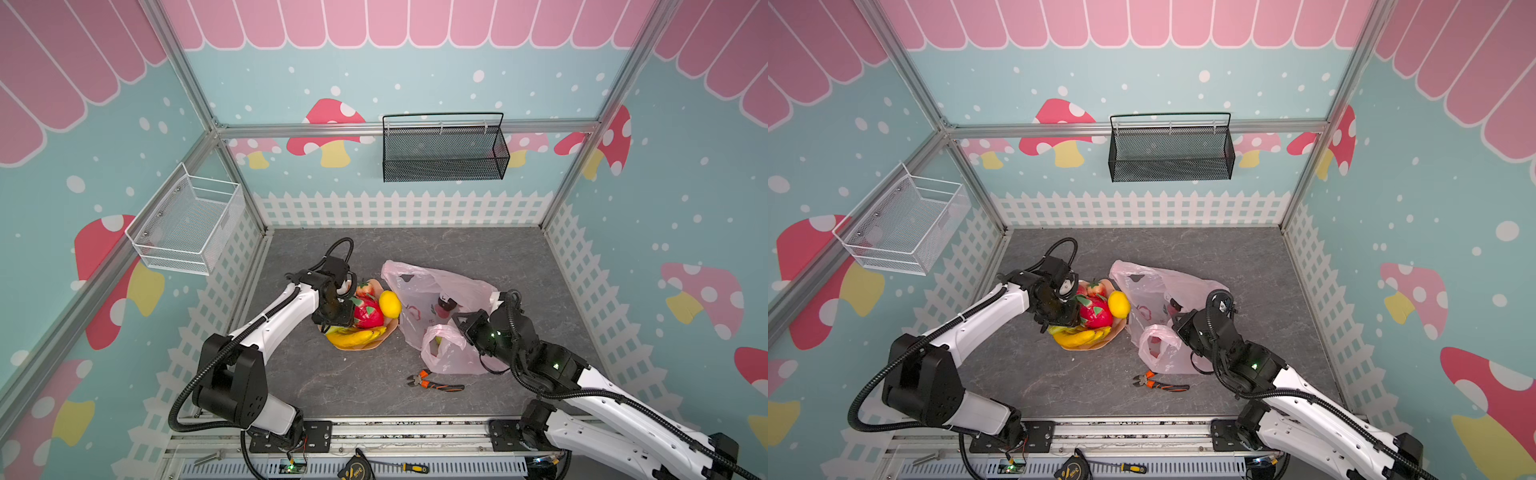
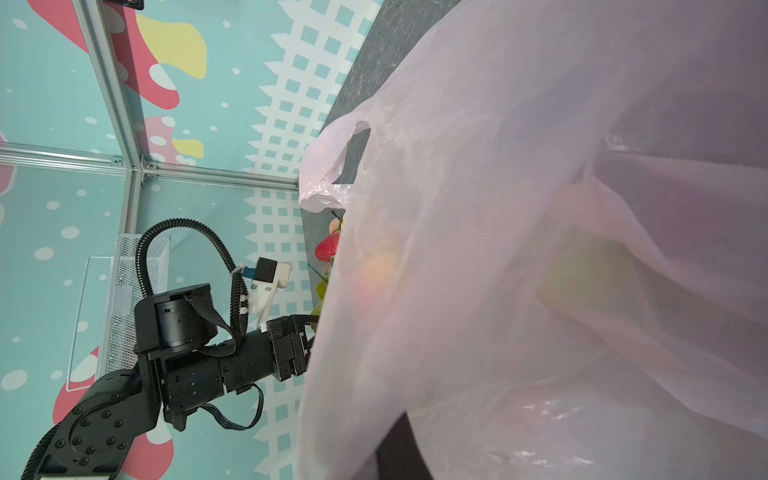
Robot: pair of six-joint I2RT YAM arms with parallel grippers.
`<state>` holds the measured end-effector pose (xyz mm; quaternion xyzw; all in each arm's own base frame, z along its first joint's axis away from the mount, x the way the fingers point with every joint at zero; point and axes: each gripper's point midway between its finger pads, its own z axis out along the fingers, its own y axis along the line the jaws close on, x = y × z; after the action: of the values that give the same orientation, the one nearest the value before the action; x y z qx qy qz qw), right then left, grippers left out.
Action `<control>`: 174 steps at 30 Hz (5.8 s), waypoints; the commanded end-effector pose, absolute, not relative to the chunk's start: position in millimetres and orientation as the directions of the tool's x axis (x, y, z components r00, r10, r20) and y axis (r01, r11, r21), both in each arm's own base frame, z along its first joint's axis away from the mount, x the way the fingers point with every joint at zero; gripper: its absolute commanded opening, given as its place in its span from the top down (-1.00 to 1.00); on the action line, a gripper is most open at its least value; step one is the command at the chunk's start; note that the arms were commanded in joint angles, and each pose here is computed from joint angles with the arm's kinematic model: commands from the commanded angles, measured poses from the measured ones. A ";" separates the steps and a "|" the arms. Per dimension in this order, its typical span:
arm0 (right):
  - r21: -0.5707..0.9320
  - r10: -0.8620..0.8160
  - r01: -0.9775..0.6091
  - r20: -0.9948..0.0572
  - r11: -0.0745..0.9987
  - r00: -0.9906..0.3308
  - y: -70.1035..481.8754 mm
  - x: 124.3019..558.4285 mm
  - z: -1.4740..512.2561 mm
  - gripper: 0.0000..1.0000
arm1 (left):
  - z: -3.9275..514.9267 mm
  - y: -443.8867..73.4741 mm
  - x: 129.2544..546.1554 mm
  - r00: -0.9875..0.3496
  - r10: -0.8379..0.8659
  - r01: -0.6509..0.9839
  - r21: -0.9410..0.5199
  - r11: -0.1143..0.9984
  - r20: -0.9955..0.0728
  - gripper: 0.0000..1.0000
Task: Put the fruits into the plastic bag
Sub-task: 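Lower the left gripper onto the green pear in the bowl, then grasp the green pear with the left gripper and lift it, then carry the green pear into the bag opening with the left gripper, then open the left gripper to drop the green pear into the bag, then withdraw the left gripper from the bag back over the fruit bowl, then lower the left gripper onto the yellow mango and grasp it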
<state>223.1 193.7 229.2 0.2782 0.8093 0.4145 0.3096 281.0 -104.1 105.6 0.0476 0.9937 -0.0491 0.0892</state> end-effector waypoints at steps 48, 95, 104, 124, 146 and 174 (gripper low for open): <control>0.851 0.714 0.197 -0.258 0.487 -0.651 192.0 221.5 233.6 1.00 | 192.2 -276.0 273.9 -0.932 -0.320 -0.107 -0.716 0.690 -0.170 0.08; 0.871 0.729 0.187 -0.243 0.455 -0.640 192.2 222.6 228.7 1.00 | 114.9 -407.6 296.3 -0.959 -0.264 -0.132 -0.661 0.739 -0.104 -0.82; 0.874 0.738 0.188 -0.243 0.448 -0.630 188.8 222.1 228.9 1.00 | 149.3 -403.0 295.5 -0.961 -0.220 -0.055 -0.660 0.749 -0.170 -0.84; 0.878 0.749 0.186 -0.246 0.441 -0.615 184.7 222.0 233.3 1.00 | 208.3 -289.0 259.4 -0.936 -0.062 0.119 -0.478 0.870 -0.346 -0.82; 0.875 0.747 0.181 -0.257 0.450 -0.613 181.4 220.1 239.1 1.00 | 184.6 -235.9 310.9 -0.916 0.104 0.194 -0.200 0.960 -0.388 -0.67; 0.872 0.747 0.183 -0.261 0.454 -0.612 181.3 221.1 239.5 1.00 | 109.7 -244.3 364.1 -0.939 0.124 0.148 -0.051 0.988 -0.320 -0.67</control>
<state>218.7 184.8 228.1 0.2871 0.7968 0.4262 0.3180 353.6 -242.0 107.7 0.0639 0.9861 -0.0399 0.1481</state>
